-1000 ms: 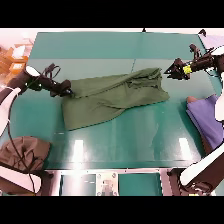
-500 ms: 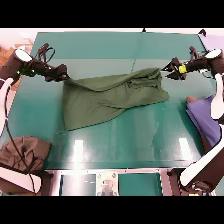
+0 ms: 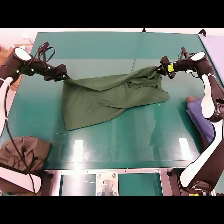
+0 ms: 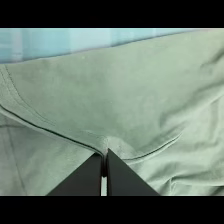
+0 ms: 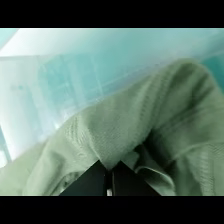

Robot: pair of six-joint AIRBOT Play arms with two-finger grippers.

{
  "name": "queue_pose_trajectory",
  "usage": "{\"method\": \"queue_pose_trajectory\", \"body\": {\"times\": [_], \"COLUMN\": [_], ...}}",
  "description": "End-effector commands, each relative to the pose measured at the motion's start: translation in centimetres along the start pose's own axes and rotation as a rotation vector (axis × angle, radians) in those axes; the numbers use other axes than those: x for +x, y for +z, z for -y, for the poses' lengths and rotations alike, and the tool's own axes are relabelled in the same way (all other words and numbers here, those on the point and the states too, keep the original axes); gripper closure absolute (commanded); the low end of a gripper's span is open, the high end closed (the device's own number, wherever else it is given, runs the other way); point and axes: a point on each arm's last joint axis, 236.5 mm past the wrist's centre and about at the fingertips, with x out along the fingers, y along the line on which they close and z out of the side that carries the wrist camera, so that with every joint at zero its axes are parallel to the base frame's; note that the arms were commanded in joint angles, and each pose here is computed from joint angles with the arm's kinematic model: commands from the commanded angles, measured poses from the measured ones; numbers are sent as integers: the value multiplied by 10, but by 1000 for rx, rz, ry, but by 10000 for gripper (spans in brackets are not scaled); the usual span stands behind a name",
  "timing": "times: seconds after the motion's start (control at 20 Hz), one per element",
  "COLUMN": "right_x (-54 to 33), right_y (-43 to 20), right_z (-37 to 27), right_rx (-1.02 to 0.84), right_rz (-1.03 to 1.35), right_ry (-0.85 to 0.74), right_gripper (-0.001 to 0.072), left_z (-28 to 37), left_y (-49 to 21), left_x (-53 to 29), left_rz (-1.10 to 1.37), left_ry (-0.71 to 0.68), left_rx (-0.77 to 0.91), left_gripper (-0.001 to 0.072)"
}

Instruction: Fold the shirts.

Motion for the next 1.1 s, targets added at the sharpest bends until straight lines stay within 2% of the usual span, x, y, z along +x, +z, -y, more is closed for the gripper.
{"method": "queue_pose_trajectory", "body": {"times": [0.0,0.1,0.2,0.4,0.55,0.7,0.9,1.05], "right_x": [-3,-38,-111,-327,-471,-576,-668,-685], "right_y": [2,10,23,5,-53,-126,-219,-253], "right_z": [-20,-60,-117,-230,-270,-301,-329,-330], "right_rx": [-54,-160,-274,-537,-679,-785,-896,-940], "right_rz": [19,69,186,553,822,1088,1419,1499], "right_ry": [46,108,186,325,319,303,249,180], "right_gripper": [691,692,692,691,691,691,691,691], "left_z": [4,22,63,196,277,318,333,327], "left_y": [5,26,61,94,41,-48,-130,-140], "left_x": [-6,-33,-99,-327,-488,-589,-651,-642], "left_rz": [13,86,243,752,1126,1362,1527,1473], "left_ry": [-4,-10,-17,-52,-82,-73,-5,20], "left_rx": [32,77,171,437,590,693,773,762], "left_gripper": [682,682,682,682,681,681,681,681]}}
